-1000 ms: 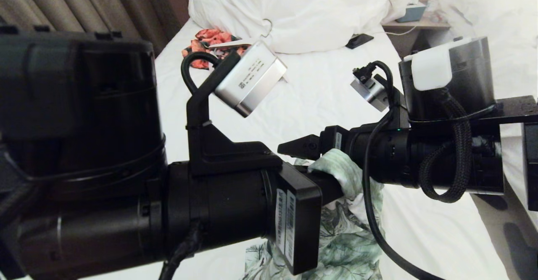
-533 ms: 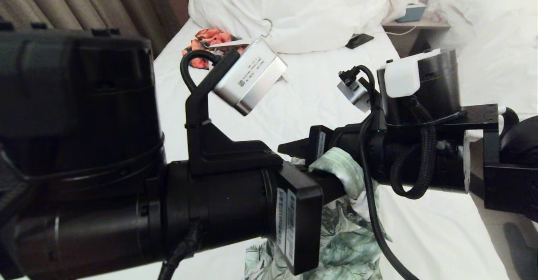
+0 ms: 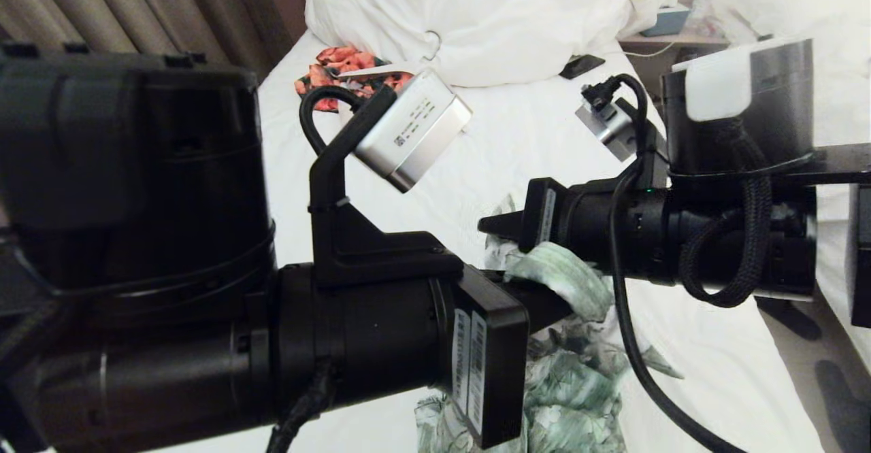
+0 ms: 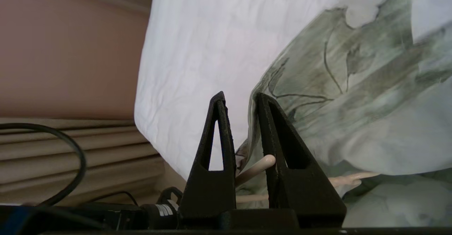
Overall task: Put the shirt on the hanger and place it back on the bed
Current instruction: Take the clothes hanger out of the clothes
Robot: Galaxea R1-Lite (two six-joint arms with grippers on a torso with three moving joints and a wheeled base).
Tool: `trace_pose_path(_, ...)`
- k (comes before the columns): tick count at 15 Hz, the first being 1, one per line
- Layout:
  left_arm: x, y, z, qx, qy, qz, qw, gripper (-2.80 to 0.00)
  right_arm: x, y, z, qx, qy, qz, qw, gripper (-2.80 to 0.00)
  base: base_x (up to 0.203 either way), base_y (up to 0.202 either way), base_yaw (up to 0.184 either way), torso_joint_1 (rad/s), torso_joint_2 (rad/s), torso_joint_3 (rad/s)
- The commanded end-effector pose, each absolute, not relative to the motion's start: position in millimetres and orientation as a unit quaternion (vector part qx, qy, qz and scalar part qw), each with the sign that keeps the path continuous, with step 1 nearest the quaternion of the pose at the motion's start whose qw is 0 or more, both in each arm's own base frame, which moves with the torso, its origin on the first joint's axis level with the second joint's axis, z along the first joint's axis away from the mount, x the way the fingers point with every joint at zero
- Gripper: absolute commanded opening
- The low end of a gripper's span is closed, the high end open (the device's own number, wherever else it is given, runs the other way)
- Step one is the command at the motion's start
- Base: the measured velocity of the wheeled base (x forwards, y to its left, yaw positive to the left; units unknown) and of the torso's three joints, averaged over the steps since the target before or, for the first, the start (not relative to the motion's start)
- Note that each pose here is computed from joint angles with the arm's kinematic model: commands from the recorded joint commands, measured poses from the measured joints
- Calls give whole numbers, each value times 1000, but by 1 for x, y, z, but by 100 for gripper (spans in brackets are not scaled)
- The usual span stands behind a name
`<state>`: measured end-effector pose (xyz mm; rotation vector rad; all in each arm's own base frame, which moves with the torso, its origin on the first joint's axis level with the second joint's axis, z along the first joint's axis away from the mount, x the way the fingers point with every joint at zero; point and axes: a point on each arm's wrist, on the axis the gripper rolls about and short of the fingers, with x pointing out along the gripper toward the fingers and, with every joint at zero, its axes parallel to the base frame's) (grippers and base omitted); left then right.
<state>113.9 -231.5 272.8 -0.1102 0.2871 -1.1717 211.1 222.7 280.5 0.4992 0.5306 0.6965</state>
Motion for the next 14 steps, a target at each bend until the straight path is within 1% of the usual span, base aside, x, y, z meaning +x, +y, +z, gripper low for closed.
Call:
trace_pose_path(1,115,-232,273,-53,135,-547,824,-280,207,210,294,252,234,332,879,-280,0,0,0,0,0,0)
trace_pose_path(4,116,-233,276,-55,127,-533,835,-280,209,192,304,273,217,314,883,-280,0,0,0,0,0,0)
trace_pose_path(7,125,-242,282,-59,116,-505,853,-280,207,184,304,294,229,301,878,-280,0,0,0,0,0,0)
trace_pose_path(10,146,-249,290,-72,89,-446,888,-280,207,178,299,287,253,283,880,-280,0,0,0,0,0,0)
trace_pose_path(14,153,-235,301,-87,60,-426,899,-280,210,163,300,286,258,259,886,-280,0,0,0,0,0,0)
